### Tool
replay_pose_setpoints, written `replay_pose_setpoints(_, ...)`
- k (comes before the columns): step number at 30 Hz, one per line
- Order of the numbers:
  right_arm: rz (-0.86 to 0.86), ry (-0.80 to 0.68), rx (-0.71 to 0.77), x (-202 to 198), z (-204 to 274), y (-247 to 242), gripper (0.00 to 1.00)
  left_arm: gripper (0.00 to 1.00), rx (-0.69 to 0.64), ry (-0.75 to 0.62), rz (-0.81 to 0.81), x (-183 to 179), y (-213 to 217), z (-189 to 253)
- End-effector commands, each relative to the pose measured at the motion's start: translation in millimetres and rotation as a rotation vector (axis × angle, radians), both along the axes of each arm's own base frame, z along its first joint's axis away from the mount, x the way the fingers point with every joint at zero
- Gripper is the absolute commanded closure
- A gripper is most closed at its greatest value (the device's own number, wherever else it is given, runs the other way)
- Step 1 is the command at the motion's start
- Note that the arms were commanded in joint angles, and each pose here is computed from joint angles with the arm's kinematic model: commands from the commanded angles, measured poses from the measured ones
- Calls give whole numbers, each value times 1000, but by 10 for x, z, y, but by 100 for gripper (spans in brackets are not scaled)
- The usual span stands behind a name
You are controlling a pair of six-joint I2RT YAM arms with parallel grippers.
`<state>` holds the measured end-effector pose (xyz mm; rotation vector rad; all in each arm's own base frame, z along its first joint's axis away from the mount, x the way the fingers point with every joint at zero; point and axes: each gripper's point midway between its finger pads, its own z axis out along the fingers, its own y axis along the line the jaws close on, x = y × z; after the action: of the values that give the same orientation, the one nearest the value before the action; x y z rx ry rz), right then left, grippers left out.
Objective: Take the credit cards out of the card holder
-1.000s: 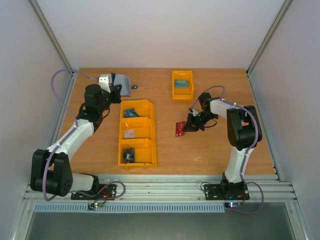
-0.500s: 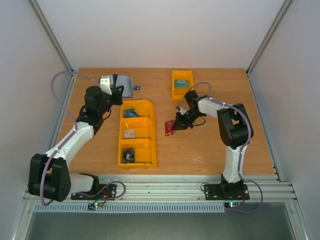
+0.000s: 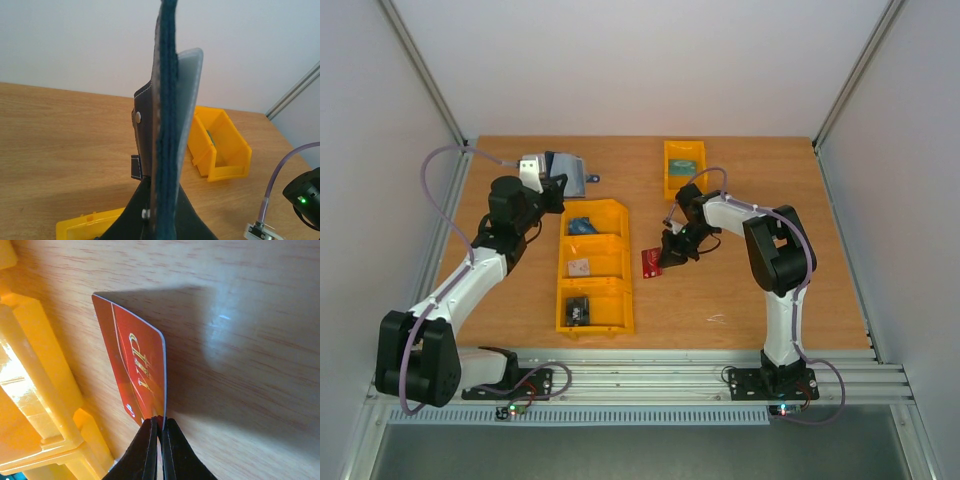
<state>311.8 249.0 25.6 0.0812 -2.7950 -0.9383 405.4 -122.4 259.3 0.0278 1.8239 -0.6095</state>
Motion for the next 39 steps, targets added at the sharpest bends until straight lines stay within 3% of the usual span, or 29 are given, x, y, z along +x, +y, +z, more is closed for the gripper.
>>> replay_pose_setpoints(1,-44,90,-177,-138,-296,-280,99,100,-24,-98,-2,-25,0,266)
replay_pose_setpoints(7,-64,124,-203,-227,-307,-333,98,100,-27,-102,-10,-15,-18,281)
replay_pose_setpoints(10,-62,120,-206,-206,-300,-332,86,100,-27,-102,-17,-15,-33,280)
replay_pose_setpoints(15,-74,81,-251,-123,-206,-403,78,100,-28,-109,-16,-33,-27,322)
replay_pose_setpoints(21,-62,-133,-222,220,424,-367,67,100,-35,-134,-45,-55,-81,438)
replay_pose_setpoints(25,17,-436,-50,501,1316,-154,58,100,-49,-185,-156,-173,-255,649)
replay_pose_setpoints(30,149,-817,353,409,2789,246,45,100,-133,-293,-358,-481,-507,1259)
replay_pose_setpoints(34,192,-976,545,256,3514,397,41,100,-205,-361,-523,-816,-664,1689)
replay_pose_setpoints(39,252,-1026,695,69,3919,605,32,100,-216,-424,-617,-1137,-752,1917)
